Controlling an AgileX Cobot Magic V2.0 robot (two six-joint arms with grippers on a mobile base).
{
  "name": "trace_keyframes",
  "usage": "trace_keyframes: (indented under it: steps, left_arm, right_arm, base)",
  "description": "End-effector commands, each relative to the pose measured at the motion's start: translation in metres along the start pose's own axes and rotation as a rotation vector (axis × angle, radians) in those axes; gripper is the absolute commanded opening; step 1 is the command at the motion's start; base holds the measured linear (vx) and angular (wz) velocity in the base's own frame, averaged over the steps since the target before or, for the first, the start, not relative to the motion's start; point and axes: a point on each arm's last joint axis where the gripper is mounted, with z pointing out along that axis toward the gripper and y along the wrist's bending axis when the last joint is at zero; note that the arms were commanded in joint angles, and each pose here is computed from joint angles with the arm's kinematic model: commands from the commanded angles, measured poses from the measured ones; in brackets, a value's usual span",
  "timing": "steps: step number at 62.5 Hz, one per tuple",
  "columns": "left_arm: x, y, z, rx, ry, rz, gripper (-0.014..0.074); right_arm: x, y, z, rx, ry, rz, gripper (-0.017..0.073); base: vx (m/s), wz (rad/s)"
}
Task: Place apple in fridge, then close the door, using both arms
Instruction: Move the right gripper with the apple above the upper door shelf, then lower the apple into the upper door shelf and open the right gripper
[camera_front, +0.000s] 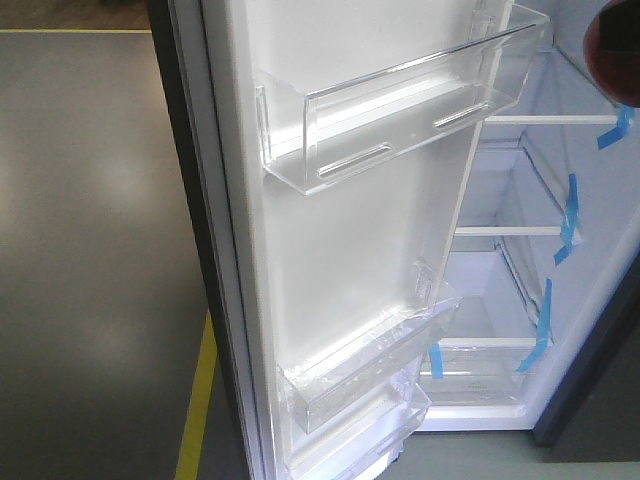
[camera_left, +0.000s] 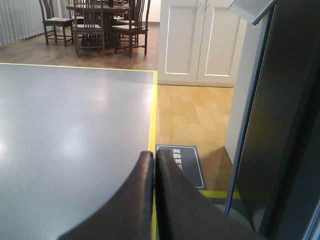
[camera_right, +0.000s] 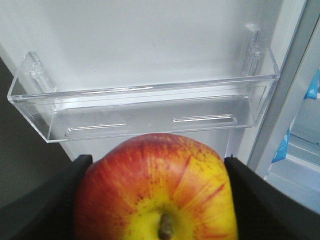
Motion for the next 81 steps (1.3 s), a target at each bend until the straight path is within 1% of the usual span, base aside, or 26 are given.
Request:
trace_keyframes:
  steps: [1, 5, 8, 12, 15, 16, 17, 19, 20, 21, 22, 24, 28, 31, 32, 35, 38, 41, 44, 46, 60, 67, 73, 81]
  left_arm:
    - [0.002, 0.000, 0.001, 0.011, -0.058, -0.014, -0.0006]
    - [0.002, 0.000, 0.001, 0.011, -0.058, -0.014, -0.0006]
    - [0.002, 0.000, 0.001, 0.011, -0.058, -0.014, -0.0006]
    - [0.002, 0.000, 0.001, 0.011, -0.058, -0.014, -0.0006]
    - [0.002, 0.000, 0.001, 0.011, -0.058, -0.014, -0.0006]
    - [0.002, 0.000, 0.001, 0.011, -0.058, -0.014, -0.0006]
    - [0.002, 0.000, 0.001, 0.011, -0.058, -0.014, -0.0006]
    - [0.002, 0.000, 0.001, 0.011, -0.058, -0.014, -0.0006]
    - [0.002, 0.000, 0.001, 0.011, -0.058, -0.014, -0.0006]
    - [0.002, 0.000, 0.001, 0.011, -0.058, -0.014, -0.0006]
    - [0.002, 0.000, 0.001, 0.011, -0.058, -0.014, -0.0006]
    - [0.002, 0.000, 0.001, 0.011, -0.058, -0.014, -0.0006]
    - [0.002, 0.000, 0.001, 0.011, -0.058, -0.014, -0.0006]
    - [0.002, 0.000, 0.001, 0.011, -0.058, -0.014, -0.0006]
    - [0.002, 0.000, 0.001, 0.011, -0.058, -0.014, -0.0006]
    - [0.002, 0.000, 0.001, 0.011, -0.058, -0.014, -0.0006]
    - [0.002, 0.000, 0.001, 0.011, -0.058, -0.014, -0.0006]
    - [0.002, 0.000, 0.001, 0.011, -0.058, -0.014, -0.0006]
    - [0.002, 0.000, 0.001, 0.011, -0.058, -0.014, -0.0006]
    - [0.002, 0.000, 0.001, 0.011, -0.058, -0.014, -0.0006]
    - [0.002, 0.000, 0.001, 0.011, -0.058, -0.014, -0.0006]
    - [0.002, 0.000, 0.001, 0.011, -0.058, -0.014, -0.0006]
    - [0.002, 0.000, 0.001, 0.011, -0.058, -0.014, -0.0006]
    - [0.002, 0.000, 0.001, 0.011, -0.058, -0.014, -0.0006]
  right_arm:
    - [-0.013, 0.007, -0.012, 0.017, -0.118, -0.023, 0.0069]
    - [-0.017, 0.007, -0.013, 0.019, -0.159, -0.014, 0.0069]
    - [-0.022, 0.007, -0.013, 0.011, -0.220, 0.003, 0.0069]
    - [-0.032, 0.009, -0.014, -0.040, -0.327, 0.041, 0.0069]
    - [-0.040, 0.010, -0.013, -0.098, -0.412, 0.035, 0.0069]
    - [-0.043, 0.011, -0.013, -0.128, -0.446, 0.038, 0.0069]
    - [-0.044, 0.010, -0.011, -0.135, -0.457, 0.023, 0.0069]
    - [-0.050, 0.011, -0.009, -0.192, -0.519, 0.006, 0.0069]
    - [-0.051, 0.010, -0.006, -0.205, -0.535, -0.017, 0.0069]
    - [-0.053, 0.010, -0.004, -0.224, -0.548, -0.013, 0.0069]
    - [-0.054, 0.010, -0.001, -0.237, -0.563, -0.038, 0.0069]
    - [-0.057, 0.009, 0.005, -0.268, -0.587, -0.054, 0.0069]
    - [-0.059, 0.007, 0.026, -0.320, -0.590, -0.074, 0.0069]
    - [-0.060, 0.006, 0.039, -0.331, -0.584, -0.087, 0.0069]
    - [-0.060, 0.007, 0.050, -0.345, -0.570, -0.096, 0.0069]
    - [-0.060, 0.006, 0.066, -0.330, -0.558, -0.118, 0.0069]
    - [-0.060, 0.005, 0.084, -0.298, -0.550, -0.136, 0.0069]
    - [-0.060, 0.003, 0.099, -0.267, -0.539, -0.134, 0.0069]
    - [-0.060, -0.002, 0.108, -0.231, -0.536, -0.119, 0.0069]
    - [-0.059, -0.005, 0.114, -0.223, -0.527, -0.112, 0.0069]
    - [-0.051, -0.019, 0.140, -0.213, -0.475, -0.075, 0.0098]
    - [-0.047, -0.024, 0.151, -0.223, -0.450, -0.061, 0.0166]
    - [-0.045, -0.026, 0.158, -0.229, -0.435, -0.054, 0.0272]
    - [-0.044, -0.027, 0.159, -0.228, -0.432, -0.051, 0.0439]
  base:
    - [0.00, 0.00]
    - [0.00, 0.00]
    - [0.00, 0.00]
    - [0.00, 0.00]
    - [0.00, 0.00]
    - [0.00, 0.00]
    - [0.00, 0.00]
    - [0.00, 0.00]
    - [0.00, 0.00]
    - [0.00, 0.00]
    - [0.00, 0.00]
    - [0.00, 0.00]
    - [0.00, 0.00]
    - [0.00, 0.00]
    - [0.00, 0.00]
    - [0.00, 0.00]
    - [0.00, 0.00]
    - [0.00, 0.00]
    - [0.00, 0.00]
    - [0.00, 0.00]
    - [0.00, 0.00]
    - [0.00, 0.00]
    - [0.00, 0.00]
    - [0.00, 0.00]
